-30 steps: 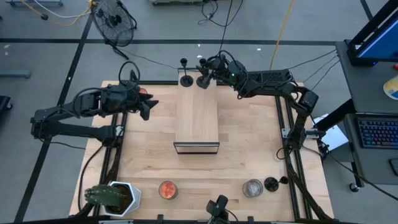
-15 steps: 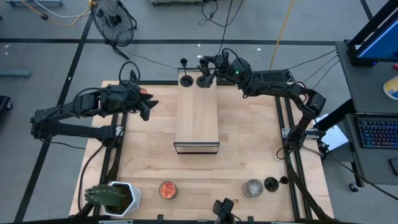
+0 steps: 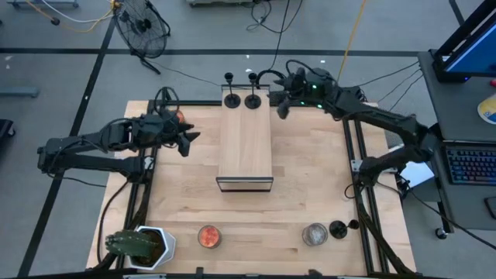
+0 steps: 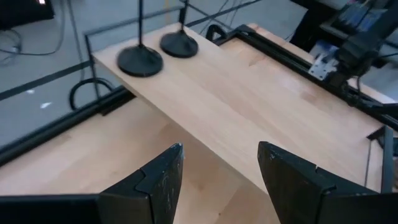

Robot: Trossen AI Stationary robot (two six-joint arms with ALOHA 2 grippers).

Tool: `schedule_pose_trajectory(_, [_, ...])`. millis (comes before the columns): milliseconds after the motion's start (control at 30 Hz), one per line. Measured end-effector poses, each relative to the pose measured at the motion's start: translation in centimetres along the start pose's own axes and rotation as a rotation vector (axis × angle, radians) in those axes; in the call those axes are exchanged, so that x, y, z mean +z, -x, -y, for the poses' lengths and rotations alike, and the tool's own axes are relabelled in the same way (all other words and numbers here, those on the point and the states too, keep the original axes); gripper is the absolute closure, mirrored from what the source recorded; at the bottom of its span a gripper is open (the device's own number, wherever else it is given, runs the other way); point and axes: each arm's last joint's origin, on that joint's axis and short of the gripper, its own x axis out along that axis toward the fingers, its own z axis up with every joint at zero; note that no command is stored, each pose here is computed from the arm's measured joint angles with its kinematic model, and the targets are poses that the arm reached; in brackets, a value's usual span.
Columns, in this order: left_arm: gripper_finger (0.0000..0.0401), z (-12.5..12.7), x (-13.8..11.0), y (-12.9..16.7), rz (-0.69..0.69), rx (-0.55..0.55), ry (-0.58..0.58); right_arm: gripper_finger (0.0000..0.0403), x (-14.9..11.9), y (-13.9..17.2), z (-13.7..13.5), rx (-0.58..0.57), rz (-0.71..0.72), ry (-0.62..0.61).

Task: Pick & Place candle stick holders
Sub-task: Put the black candle holder on the shelf

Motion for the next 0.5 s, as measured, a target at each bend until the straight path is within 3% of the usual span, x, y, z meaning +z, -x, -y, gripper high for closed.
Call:
schedule_pose_trajectory(367, [0.0187,-1.4,-4.7,-0.1,0.002,-0.139,0.017,0.0134,0.3,8.8,-3.8,0.16,-0.216,-0.017])
schedule_pose_trajectory(500, [0.0187,-2.0,-6.0,-0.1,-0.003,-0.168,0.005,0.0135,0.4,11.3,-5.2,0.221,-0.233,-0.069])
